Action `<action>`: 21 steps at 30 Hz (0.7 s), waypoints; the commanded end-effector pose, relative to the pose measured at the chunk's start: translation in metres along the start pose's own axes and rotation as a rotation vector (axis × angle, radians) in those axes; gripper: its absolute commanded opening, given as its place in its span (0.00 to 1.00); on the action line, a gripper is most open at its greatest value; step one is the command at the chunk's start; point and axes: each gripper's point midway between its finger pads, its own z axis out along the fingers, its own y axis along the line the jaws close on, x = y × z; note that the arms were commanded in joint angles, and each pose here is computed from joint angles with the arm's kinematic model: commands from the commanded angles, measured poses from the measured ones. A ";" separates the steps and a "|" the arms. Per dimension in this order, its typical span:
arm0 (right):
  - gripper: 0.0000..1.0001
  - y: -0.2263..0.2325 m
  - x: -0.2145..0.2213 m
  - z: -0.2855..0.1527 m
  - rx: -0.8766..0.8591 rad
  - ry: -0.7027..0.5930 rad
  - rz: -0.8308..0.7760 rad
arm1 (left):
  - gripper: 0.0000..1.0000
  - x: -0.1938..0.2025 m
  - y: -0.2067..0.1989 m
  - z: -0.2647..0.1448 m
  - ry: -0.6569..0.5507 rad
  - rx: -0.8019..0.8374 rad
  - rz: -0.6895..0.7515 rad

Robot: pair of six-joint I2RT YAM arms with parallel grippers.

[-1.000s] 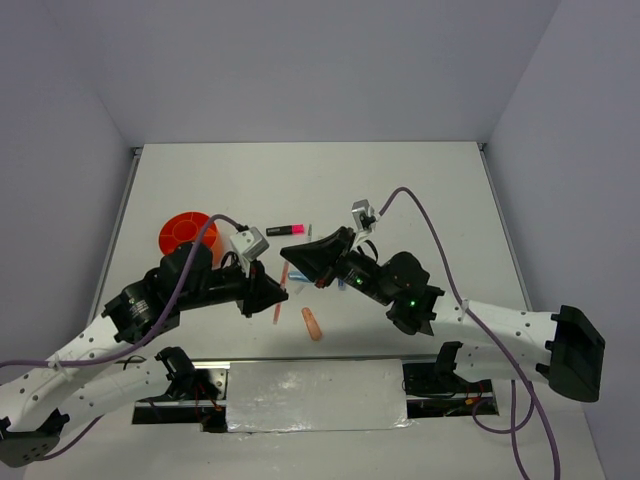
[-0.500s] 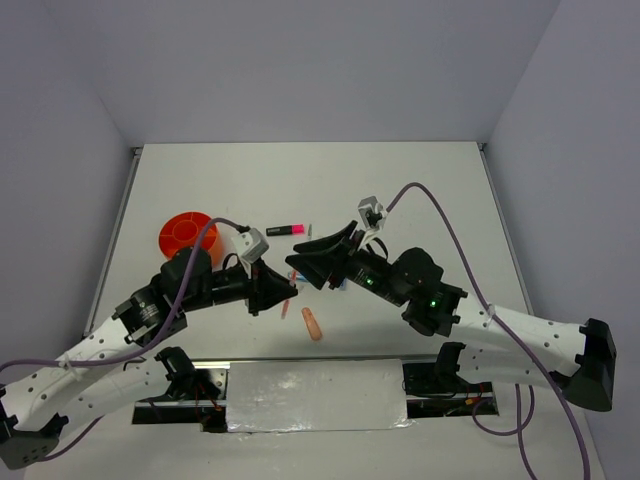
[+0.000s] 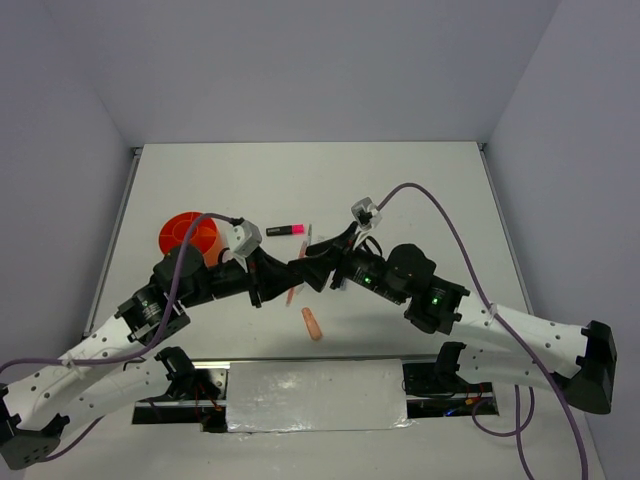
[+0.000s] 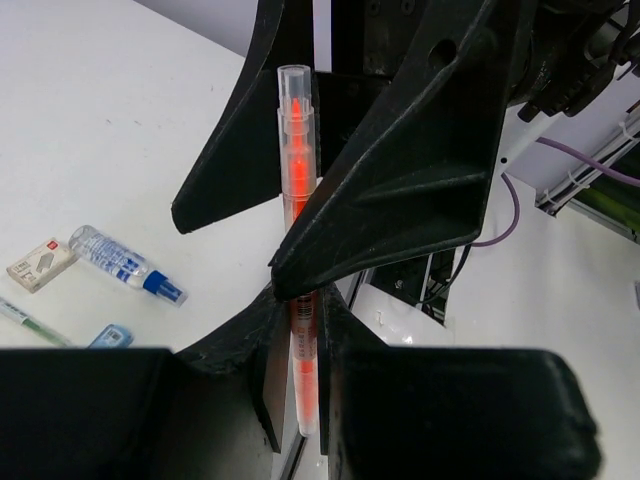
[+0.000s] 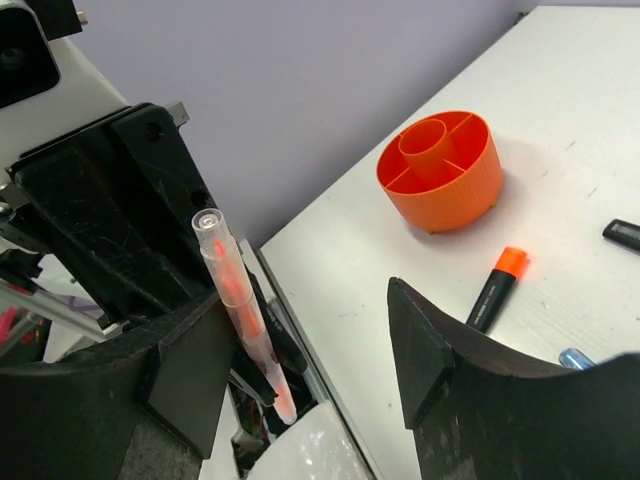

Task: Sort the stationery into containers
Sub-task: Close the pen cap on the pen.

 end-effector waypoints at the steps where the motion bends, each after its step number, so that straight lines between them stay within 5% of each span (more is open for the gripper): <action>1: 0.67 -0.030 0.016 -0.003 0.116 0.040 -0.014 | 0.00 -0.046 -0.028 -0.002 -0.156 0.119 0.062; 21: 0.57 0.015 -0.035 -0.002 -0.058 -0.063 -0.046 | 0.00 -0.028 -0.019 0.008 -0.091 0.104 0.038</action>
